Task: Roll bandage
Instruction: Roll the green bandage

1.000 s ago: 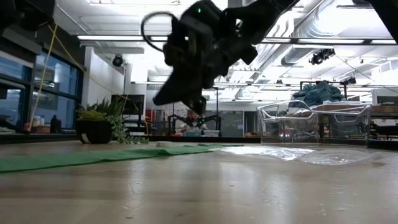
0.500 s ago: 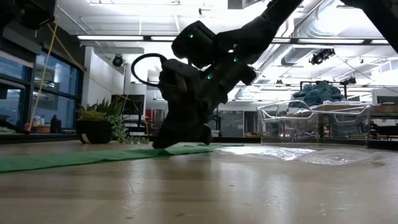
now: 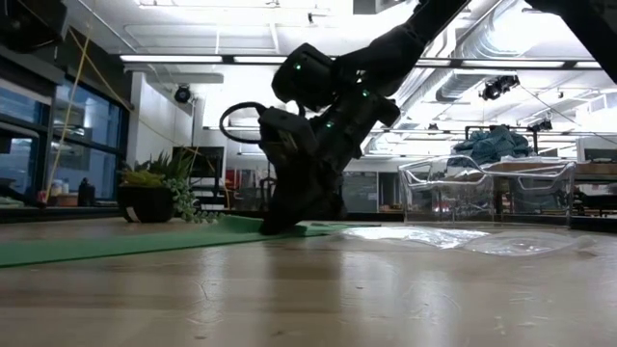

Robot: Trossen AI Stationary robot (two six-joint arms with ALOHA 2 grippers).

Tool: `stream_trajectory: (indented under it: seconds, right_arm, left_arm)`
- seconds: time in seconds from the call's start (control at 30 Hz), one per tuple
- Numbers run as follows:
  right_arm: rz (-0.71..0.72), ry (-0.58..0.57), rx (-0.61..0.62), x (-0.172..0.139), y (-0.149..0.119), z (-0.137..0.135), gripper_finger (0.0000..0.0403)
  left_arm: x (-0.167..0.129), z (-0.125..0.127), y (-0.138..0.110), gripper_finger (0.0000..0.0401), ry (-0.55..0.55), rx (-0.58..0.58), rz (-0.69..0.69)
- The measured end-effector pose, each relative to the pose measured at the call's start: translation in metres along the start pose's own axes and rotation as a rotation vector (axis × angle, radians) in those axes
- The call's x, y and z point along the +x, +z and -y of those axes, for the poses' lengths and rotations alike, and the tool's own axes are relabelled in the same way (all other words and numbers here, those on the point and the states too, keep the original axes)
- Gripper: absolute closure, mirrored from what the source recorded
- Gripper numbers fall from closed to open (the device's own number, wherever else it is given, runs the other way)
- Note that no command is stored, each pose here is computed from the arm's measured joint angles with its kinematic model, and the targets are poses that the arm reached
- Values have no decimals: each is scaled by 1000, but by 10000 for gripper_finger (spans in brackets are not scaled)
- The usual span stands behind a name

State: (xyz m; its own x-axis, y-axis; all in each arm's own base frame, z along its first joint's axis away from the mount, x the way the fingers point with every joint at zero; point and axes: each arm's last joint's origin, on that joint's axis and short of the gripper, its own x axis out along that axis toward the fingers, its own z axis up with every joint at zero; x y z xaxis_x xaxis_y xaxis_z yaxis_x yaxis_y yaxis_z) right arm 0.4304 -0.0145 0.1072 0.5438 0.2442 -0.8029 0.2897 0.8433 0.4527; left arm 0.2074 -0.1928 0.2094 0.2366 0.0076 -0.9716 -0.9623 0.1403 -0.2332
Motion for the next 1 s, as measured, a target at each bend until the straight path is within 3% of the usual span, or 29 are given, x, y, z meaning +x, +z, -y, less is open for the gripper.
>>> stream_trajectory:
  seconds: [0.47,0.7,0.87,1.0]
  right_arm:
    - [1,27,9,-3,3,5,403]
    - [39,74,-60,-12,9,0,403]
    - [80,90,-72,-22,18,2,403]
    - [77,75,-73,-31,22,10,403]
  left_arm:
    - [0,1,-4,401,-26,38,-24]
    - [0,1,-4,401,-28,40,-22]
    - [-2,-3,-15,401,0,63,-121]
    - [-5,-10,-27,401,35,-4,-208]
